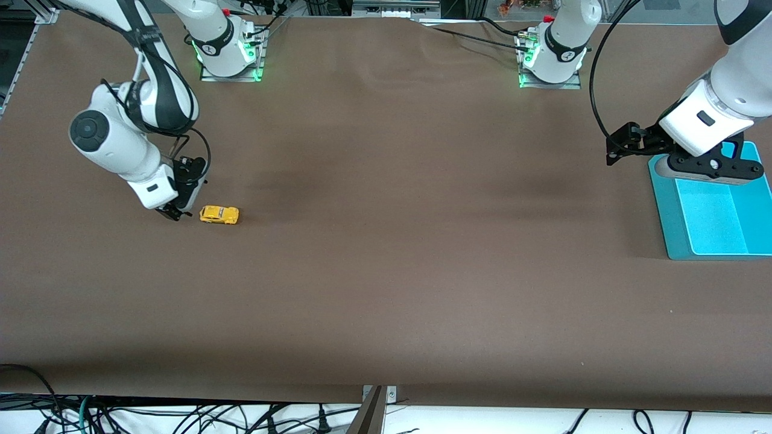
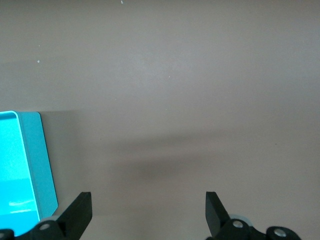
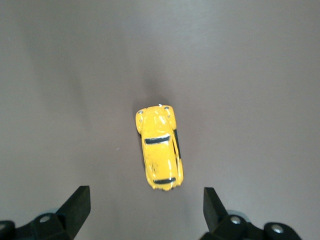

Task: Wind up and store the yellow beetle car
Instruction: 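Reach the right gripper down and grasp the yellow beetle car, then press the car down and drag it backward with the right gripper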

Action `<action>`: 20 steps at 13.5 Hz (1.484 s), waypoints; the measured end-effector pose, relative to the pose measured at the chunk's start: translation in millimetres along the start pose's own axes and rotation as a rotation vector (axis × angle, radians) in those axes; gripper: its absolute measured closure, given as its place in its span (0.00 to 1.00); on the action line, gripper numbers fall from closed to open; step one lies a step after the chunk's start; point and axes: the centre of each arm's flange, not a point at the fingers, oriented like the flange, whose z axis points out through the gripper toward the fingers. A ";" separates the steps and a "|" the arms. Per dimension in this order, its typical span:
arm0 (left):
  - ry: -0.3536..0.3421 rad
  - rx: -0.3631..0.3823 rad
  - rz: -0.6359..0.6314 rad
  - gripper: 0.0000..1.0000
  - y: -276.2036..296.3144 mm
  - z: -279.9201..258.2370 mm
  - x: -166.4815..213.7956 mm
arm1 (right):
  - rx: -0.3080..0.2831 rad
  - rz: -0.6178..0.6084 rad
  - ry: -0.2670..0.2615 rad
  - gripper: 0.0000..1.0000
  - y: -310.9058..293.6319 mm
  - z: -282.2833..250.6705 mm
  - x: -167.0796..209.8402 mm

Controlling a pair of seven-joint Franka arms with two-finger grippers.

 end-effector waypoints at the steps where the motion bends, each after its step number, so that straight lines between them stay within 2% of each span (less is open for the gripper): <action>1: 0.000 0.000 0.000 0.00 0.0 0.0 0.0 | 0.000 -0.032 0.001 0.00 0.9 9.7 -0.2; 4: 0.000 0.000 0.000 0.00 0.0 0.0 0.0 | -0.015 -0.102 0.008 0.00 4.0 34.3 -1.6; 7: 0.000 0.000 0.000 0.00 0.0 0.0 0.0 | -0.034 -0.121 0.014 0.00 6.8 51.5 -4.0; 9: 0.000 0.000 0.000 0.00 0.0 0.0 0.0 | -0.041 -0.122 0.016 0.04 7.6 58.9 -4.6; 10: 0.000 0.000 0.000 0.00 0.0 0.0 0.0 | -0.042 -0.122 0.017 0.12 7.5 61.1 -4.7; 11: 0.000 0.000 0.000 0.00 0.0 0.0 0.0 | -0.042 -0.123 0.017 0.26 7.5 62.0 -4.8; 12: 0.000 0.000 0.000 0.00 0.0 0.0 0.0 | -0.042 -0.123 0.017 0.34 7.4 62.6 -4.6; 13: 0.000 0.000 0.000 0.00 0.0 0.0 0.0 | -0.042 -0.127 0.018 0.34 7.1 63.4 -3.6; 16: 0.000 0.000 0.000 0.00 0.0 0.0 0.0 | -0.044 -0.148 0.025 0.59 5.1 62.9 6.0; 20: 0.000 0.000 0.000 0.00 0.0 0.0 0.0 | -0.059 -0.214 0.036 0.59 5.7 58.7 21.8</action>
